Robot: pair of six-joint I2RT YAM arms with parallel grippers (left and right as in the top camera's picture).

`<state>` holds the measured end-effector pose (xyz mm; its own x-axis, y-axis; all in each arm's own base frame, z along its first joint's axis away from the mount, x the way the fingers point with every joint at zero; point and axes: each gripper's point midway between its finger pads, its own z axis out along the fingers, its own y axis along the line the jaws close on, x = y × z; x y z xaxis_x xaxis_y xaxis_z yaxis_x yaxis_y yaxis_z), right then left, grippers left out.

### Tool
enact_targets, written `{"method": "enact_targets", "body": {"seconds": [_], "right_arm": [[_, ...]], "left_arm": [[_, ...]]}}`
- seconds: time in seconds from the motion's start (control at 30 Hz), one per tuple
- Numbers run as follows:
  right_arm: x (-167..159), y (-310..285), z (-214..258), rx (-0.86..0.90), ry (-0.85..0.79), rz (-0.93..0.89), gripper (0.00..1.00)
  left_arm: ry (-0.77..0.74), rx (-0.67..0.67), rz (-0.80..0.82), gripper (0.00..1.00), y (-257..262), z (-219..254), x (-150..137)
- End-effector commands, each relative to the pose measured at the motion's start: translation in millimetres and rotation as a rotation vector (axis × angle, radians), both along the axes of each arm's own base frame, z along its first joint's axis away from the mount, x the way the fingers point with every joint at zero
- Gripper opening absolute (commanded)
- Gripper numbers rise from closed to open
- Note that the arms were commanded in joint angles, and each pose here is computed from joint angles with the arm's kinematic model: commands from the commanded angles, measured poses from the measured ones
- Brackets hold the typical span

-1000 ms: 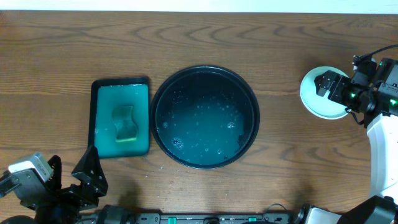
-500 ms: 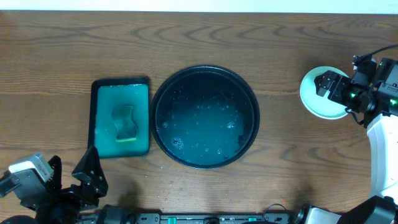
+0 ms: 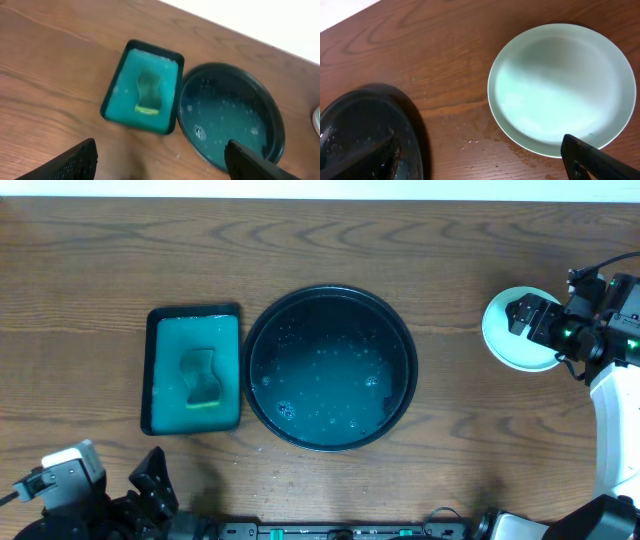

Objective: Clean dirty plates on tray and stack at the side

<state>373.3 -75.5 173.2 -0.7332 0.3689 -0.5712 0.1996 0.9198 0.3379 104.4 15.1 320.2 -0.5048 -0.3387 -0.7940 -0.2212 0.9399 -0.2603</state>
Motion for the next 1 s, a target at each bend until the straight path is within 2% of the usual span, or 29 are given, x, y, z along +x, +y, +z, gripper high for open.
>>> {"method": "enact_targets", "body": {"seconds": [0.0,0.27,0.47,0.7,0.97], "right_arm": [[3,1,8,-0.023,-0.022,0.020,0.99],[3,1,8,-0.023,-0.022,0.020,0.99],[3,1,8,-0.023,-0.022,0.020,0.99],[3,1,8,-0.023,-0.022,0.020,0.99],[3,1,8,-0.023,-0.022,0.020,0.99]], "left_arm": [[-0.114,0.020,0.081,0.82,14,17,-4],[-0.414,-0.018,0.154,0.82,20,43,5],[-0.578,-0.047,0.147,0.82,17,37,31],[-0.851,-0.082,0.132,0.82,12,35,66],[-0.916,-0.076,0.154,0.82,16,12,91]]}}
